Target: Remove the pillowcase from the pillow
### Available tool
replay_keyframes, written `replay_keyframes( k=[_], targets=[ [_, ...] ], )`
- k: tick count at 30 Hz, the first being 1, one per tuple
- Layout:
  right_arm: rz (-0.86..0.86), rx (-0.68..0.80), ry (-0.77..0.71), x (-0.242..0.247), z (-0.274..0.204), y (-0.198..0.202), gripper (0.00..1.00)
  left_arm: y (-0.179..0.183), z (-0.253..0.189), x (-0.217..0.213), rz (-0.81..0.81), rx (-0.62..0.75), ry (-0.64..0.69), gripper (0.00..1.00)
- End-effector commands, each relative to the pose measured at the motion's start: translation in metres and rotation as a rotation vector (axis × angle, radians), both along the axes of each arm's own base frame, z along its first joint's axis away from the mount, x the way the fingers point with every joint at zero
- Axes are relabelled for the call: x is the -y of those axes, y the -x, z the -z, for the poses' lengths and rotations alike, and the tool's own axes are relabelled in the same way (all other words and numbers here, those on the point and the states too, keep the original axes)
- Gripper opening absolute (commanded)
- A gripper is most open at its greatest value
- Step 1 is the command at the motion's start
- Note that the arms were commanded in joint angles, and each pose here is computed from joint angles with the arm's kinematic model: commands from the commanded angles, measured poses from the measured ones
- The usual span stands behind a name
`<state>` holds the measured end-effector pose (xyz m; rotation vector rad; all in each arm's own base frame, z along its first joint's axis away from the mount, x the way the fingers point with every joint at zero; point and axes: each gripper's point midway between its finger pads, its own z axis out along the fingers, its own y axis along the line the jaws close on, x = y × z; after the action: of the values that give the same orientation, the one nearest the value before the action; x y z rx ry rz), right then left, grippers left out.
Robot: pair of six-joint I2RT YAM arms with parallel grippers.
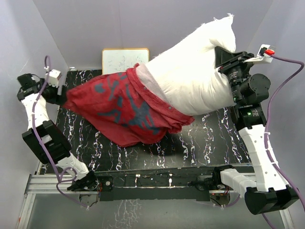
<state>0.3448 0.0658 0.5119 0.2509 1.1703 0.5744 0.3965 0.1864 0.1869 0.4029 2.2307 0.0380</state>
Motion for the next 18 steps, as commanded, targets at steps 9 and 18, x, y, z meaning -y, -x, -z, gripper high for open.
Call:
replay_keyframes(
  k=[9,18],
  targets=[
    [0.098,0.026,-0.043,0.025,0.018,-0.006,0.08,0.149,0.024,0.304,0.889,-0.234,0.045,0.97],
    [0.043,-0.070,0.041,0.012,0.051,-0.016,0.08,0.185,0.098,0.350,1.038,-0.354,-0.214,0.97]
  ],
)
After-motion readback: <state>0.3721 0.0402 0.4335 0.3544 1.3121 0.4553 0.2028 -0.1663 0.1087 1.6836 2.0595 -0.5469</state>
